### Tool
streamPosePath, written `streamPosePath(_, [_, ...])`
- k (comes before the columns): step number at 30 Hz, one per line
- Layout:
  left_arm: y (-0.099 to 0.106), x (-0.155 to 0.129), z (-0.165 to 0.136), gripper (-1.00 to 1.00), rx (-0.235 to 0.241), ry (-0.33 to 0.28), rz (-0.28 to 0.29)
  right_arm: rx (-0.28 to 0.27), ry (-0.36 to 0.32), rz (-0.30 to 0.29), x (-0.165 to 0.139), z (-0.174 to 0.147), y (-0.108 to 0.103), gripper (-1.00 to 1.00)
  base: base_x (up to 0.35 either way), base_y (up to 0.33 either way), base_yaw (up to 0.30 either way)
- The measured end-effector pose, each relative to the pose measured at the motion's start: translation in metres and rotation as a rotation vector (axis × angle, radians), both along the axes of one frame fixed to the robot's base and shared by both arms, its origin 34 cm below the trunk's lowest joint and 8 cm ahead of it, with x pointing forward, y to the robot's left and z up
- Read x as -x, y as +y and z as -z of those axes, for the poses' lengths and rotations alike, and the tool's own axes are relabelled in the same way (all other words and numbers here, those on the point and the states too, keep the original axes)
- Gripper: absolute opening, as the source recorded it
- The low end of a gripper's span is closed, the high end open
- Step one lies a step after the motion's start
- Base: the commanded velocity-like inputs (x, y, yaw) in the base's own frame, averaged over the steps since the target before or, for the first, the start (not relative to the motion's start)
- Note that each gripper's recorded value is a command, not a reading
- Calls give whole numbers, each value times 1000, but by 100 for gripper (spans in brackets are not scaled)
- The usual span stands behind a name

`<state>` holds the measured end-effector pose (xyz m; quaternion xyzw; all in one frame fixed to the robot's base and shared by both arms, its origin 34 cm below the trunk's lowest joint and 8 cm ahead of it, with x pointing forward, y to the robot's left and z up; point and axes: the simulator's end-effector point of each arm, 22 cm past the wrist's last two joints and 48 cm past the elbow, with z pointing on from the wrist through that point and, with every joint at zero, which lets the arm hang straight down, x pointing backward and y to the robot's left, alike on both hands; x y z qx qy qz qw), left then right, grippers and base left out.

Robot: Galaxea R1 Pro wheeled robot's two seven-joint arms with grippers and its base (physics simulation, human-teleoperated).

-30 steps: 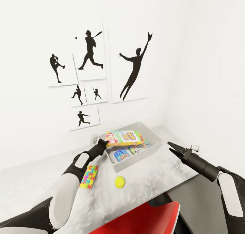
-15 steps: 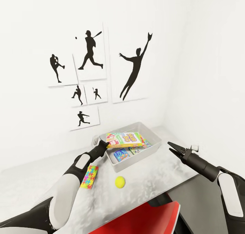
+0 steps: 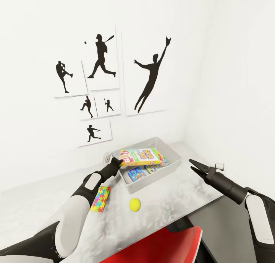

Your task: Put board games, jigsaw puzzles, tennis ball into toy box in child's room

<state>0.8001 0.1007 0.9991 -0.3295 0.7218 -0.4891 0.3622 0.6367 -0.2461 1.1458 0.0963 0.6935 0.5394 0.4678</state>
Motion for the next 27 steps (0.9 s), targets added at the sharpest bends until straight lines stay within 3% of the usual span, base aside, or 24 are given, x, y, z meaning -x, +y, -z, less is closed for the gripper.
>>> streamPosePath(4, [0,0,0,-100,-1,-1,2,-1,-1,3,0,0,-1,100,0,0,0])
streamPosePath(5, [-1,0,0,100,-1,-2,2,-1,-1,3,0,0,-2,100,0,0,0])
streamPosePath(15, [-1,0,-1,100,1,-5,5,-1,-1,4,0,0,-2,100,0,0,0])
streamPosePath(21, [-3,-2,-12,100,18,-39,14,-1,-1,4,0,0,-2,100,0,0,0])
streamPosePath(24, [-6,-1,-17,100,37,-50,29,-1,-1,4,0,0,-2,100,0,0,0])
streamPosePath(27, [-12,1,-33,100,83,-63,84,-2,-2,4,0,-1,-2,100,0,0,0])
